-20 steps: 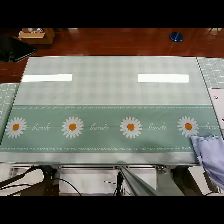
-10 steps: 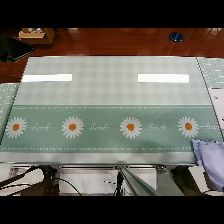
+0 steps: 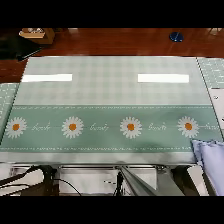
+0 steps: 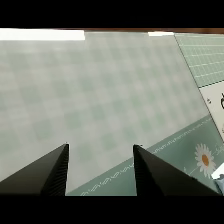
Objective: Fold the shirts.
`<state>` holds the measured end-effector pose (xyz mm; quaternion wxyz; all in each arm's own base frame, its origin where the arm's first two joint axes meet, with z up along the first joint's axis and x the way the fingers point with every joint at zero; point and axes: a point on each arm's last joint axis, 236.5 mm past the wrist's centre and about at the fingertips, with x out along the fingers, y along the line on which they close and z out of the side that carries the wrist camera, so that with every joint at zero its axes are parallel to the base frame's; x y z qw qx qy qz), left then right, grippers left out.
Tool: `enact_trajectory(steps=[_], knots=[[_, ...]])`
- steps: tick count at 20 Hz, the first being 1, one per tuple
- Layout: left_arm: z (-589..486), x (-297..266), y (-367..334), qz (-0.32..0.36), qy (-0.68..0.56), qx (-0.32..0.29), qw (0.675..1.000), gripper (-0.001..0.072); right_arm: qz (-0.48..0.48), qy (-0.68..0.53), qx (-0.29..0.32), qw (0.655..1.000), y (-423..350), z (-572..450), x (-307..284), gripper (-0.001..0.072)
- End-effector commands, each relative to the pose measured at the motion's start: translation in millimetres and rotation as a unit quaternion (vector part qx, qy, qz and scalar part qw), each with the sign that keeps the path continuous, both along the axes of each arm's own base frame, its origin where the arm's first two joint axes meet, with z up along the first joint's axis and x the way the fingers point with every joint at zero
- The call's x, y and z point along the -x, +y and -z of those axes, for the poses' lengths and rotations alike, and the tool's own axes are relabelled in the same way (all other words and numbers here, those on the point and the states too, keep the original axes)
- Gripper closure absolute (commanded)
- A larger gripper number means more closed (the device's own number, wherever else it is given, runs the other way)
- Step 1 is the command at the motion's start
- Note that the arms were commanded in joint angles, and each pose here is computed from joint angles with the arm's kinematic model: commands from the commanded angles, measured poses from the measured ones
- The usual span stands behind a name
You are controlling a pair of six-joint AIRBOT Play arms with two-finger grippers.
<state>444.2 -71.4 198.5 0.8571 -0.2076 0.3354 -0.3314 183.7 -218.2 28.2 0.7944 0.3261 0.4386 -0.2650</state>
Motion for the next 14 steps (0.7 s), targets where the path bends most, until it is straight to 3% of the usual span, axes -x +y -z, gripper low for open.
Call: enact_trajectory(steps=[1,3,5,6,7,9,10,14], knots=[[18.9,-19.2,-50.6,0.028,-0.008,-0.005,1.000,0.0215,-0.133,-0.311,-0.034,0.940,95.6,-108.6,-164.4,0.0421],[35.6,-14.8,-98.9,0.069,-0.011,-0.038,0.997,0.0215,-0.247,-0.278,-0.045,0.927,174.3,-92.8,-184.6,0.0421],[65.2,6.9,-127.9,0.113,0.011,-0.114,0.987,0.0214,-0.322,-0.233,-0.061,0.916,233.6,-70.5,-186.3,0.0419],[84.4,18.5,-131.7,0.121,0.040,-0.158,0.979,0.0173,-0.345,-0.209,-0.060,0.913,253.0,-60.1,-183.4,0.0396],[102.3,26.7,-127.1,0.118,0.066,-0.206,0.969,0.0116,-0.364,-0.188,-0.043,0.911,262.6,-51.7,-180.5,0.0320],[129.6,34.3,-103.9,0.097,0.098,-0.310,0.941,0.0028,-0.387,-0.131,0.021,0.912,257.5,-37.6,-174.0,0.0268],[135.4,33.1,-92.7,0.081,0.102,-0.348,0.928,0.0019,-0.387,-0.105,0.064,0.914,244.6,-36.9,-173.7,0.0227],[138.6,28.5,-84.4,0.058,0.101,-0.376,0.919,0.0023,-0.359,-0.087,0.186,0.911,203.0,-78.0,-188.0,0.0227]])
